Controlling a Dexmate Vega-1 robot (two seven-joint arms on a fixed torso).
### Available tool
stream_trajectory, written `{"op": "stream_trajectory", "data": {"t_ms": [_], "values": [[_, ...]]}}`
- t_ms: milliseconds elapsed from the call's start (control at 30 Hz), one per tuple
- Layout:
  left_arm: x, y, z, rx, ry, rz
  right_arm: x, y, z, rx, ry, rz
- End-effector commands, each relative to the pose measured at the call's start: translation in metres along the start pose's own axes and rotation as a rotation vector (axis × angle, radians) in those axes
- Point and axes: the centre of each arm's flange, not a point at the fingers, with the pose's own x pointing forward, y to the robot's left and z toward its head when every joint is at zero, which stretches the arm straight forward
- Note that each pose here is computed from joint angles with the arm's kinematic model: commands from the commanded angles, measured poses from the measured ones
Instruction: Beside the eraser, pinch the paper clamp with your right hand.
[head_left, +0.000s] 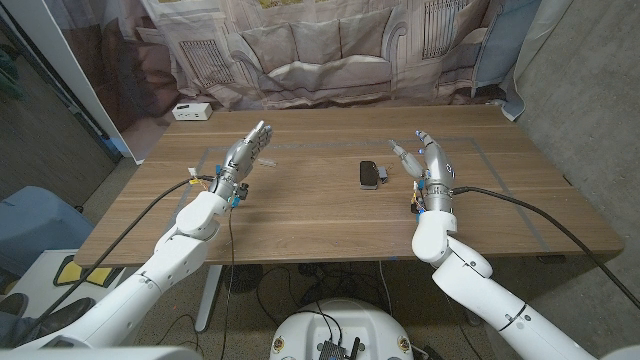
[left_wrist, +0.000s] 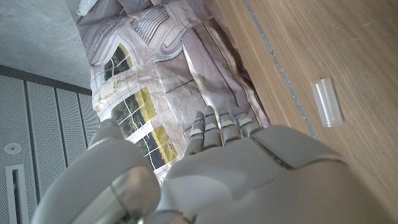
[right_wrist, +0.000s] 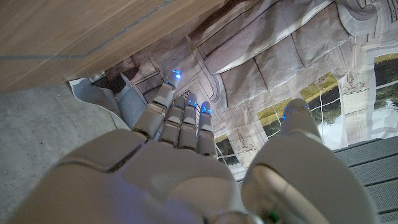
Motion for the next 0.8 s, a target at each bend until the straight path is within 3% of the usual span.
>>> {"op": "stream_trajectory", "data": {"t_ms": [33, 800], "values": [[-0.002, 0.000, -0.002, -0.005, -0.001, 0.001, 0.000, 0.003, 0.010, -0.074, 0.017, -0.002], [-0.001, 0.000, -0.007, -0.019, -0.001, 0.003, 0.002, 0.010, 0.035, -0.163, 0.033, 0.023]]}}
